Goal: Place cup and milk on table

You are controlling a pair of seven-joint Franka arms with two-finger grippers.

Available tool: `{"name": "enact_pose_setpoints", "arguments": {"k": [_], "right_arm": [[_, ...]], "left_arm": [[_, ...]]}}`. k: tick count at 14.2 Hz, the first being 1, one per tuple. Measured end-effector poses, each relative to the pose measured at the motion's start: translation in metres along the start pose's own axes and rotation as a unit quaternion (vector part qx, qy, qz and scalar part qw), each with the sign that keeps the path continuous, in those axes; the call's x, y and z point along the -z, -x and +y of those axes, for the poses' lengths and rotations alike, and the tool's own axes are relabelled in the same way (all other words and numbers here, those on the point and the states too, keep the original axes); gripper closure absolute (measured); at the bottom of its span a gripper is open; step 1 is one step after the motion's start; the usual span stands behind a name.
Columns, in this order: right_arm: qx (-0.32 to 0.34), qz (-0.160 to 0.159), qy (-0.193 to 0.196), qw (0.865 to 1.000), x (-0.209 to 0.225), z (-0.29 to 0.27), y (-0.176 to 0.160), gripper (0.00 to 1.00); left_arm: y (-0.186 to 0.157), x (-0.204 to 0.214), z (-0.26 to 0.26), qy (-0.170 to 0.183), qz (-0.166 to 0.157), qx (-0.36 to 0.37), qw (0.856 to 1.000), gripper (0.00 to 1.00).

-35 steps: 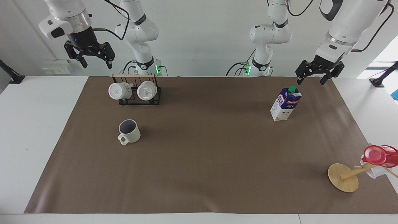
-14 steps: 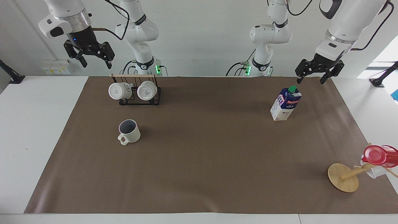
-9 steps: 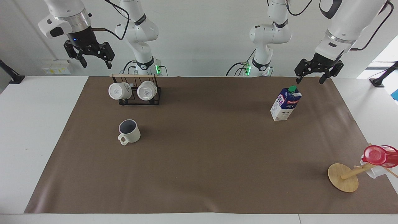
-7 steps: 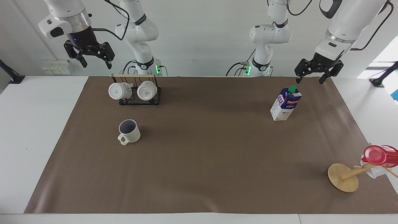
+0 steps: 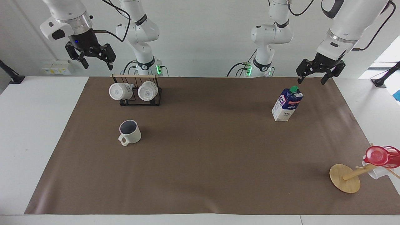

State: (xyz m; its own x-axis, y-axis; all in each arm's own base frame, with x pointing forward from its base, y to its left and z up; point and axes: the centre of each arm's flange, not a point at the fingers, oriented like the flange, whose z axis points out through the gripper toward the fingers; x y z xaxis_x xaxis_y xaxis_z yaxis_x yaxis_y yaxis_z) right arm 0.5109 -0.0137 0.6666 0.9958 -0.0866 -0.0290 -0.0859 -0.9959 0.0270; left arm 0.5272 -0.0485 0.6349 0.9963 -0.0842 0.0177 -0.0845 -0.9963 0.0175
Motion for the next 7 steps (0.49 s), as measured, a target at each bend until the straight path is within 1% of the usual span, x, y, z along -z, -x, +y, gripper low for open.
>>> {"name": "enact_pose_setpoints", "arguments": {"k": [3,5,7], "right_arm": [[-0.007,0.0,0.0,1.0,-0.011,-0.001,-0.004,0.0],[-0.004,0.01,-0.001,1.0,-0.027,-0.005,-0.012,0.0],[0.003,0.011,-0.002,1.0,-0.048,-0.014,-0.017,0.0]], "left_arm": [[0.0,0.001,0.0,0.0,0.001,0.0,1.0,0.0],[0.0,0.001,-0.001,0.0,0.0,0.001,1.0,0.0],[0.0,0.0,-0.003,0.0,-0.001,0.002,1.0,0.0]]}}
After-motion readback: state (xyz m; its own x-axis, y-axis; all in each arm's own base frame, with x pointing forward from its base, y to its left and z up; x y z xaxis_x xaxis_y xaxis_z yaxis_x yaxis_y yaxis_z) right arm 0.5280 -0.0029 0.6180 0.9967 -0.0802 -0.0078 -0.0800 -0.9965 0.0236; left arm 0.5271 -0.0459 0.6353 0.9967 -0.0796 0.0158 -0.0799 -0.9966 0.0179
